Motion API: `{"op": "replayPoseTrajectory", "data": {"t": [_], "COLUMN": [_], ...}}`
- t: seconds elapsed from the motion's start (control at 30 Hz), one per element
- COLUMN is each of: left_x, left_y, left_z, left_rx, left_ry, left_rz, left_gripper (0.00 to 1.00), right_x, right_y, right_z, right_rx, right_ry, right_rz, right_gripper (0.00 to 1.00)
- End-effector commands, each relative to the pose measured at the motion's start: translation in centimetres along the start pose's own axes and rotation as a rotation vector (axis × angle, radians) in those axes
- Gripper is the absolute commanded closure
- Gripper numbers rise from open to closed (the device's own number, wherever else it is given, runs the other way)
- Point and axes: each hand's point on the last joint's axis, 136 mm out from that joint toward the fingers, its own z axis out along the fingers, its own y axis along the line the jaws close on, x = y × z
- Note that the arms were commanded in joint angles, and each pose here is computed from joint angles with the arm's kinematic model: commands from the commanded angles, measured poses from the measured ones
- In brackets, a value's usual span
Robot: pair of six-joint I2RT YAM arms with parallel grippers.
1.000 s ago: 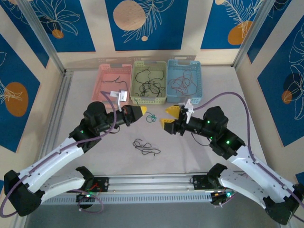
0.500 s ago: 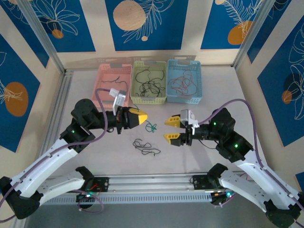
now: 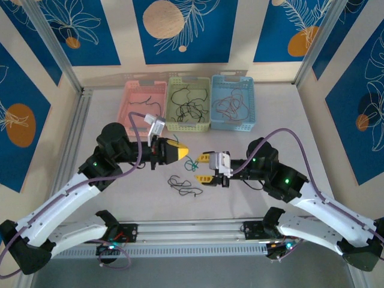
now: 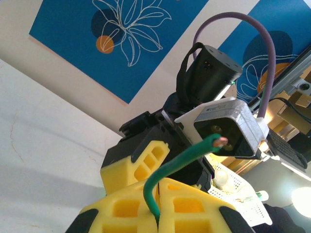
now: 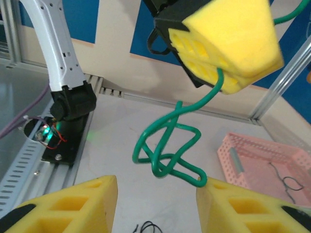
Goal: Untangle the cables
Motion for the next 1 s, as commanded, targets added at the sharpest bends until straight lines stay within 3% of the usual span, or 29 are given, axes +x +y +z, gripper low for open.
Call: {"op": "replayPoseTrajectory", "data": {"t": [0.0,0.33,0.6,0.8,0.97], "left_x": [-0.5,0.0,0.5,0.7,0.9], "left_y": [-1.1,-0.4,0.4,0.8,1.0], "left_z": [-0.6,-0.5,0.0,0.1,0.2], "left_rx": [0.014,0.0,-0.001,-0.007,-0.006], "left_ry": [-0.01,-0.007,0.008,0.008,0.011], "left_rz": [0.034,-0.001,-0.028,-0.037,-0.043], "left_gripper": [1.0,1.0,1.0,1.0,1.0], "right_x": [-2.1,-2.2,-2.7,-2.4,-2.3], "right_y": [-1.1,-0.1,-0.2,-0.4,-0.2], "right_z": [-1.1,-0.9,-0.8,-0.6,-0.5], "right_rx": [0.07,0.04,0.05,0.059,0.051], "right_ry": [-0.034,-0.047,-0.059,-0.049,-0.051], "right_rz": [-0.097,-0.147,-0.169,-0.164,-0.159], "right_gripper": [0.53,0.54,0.69,0.63,0.71]}}
